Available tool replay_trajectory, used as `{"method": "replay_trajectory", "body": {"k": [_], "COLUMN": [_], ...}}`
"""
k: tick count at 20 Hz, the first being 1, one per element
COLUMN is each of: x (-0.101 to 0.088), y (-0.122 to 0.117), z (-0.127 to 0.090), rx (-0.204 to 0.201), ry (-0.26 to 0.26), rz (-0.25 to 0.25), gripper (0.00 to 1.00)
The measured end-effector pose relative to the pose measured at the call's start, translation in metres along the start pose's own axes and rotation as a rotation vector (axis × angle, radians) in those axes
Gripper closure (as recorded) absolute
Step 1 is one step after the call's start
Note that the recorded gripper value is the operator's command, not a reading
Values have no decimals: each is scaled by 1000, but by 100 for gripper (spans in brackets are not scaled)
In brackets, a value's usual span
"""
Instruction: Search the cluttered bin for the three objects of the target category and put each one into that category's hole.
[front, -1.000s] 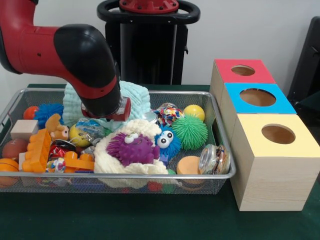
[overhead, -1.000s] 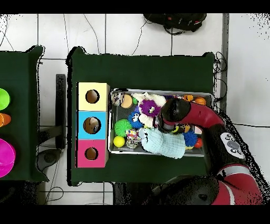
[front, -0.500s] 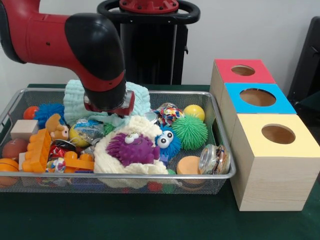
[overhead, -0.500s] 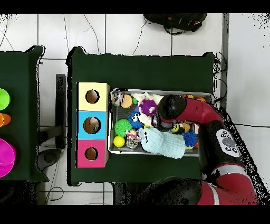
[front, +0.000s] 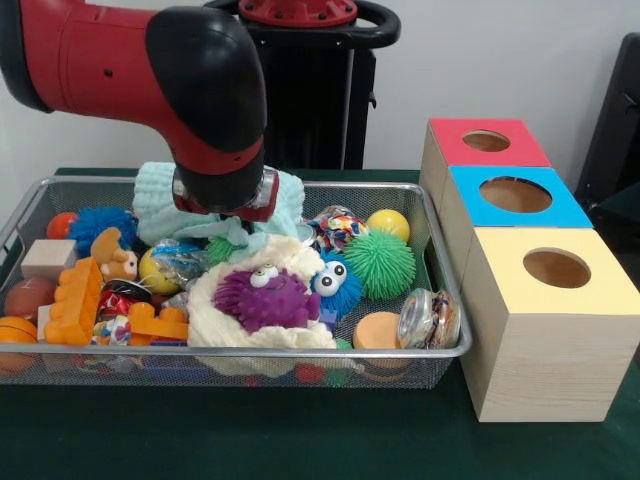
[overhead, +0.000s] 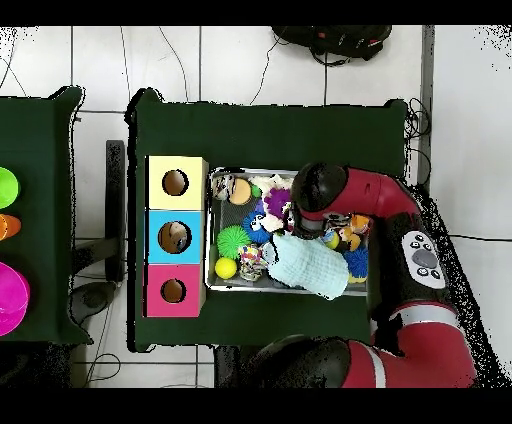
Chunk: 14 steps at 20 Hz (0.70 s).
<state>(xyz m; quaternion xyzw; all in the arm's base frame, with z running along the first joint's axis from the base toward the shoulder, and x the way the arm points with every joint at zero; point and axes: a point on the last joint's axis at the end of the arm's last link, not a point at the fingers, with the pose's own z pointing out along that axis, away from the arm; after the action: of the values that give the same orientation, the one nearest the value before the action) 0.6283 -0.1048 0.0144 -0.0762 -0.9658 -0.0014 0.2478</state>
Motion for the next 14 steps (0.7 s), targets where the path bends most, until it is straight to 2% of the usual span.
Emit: {"method": "replay_trajectory", "body": {"k": [7,14], "x": [-14,-20], "y": [2,-3], "z": [-34,-52], "rx": [36,50], "ry": [5,1], "rz": [9,25], "gripper": [100,100]}}
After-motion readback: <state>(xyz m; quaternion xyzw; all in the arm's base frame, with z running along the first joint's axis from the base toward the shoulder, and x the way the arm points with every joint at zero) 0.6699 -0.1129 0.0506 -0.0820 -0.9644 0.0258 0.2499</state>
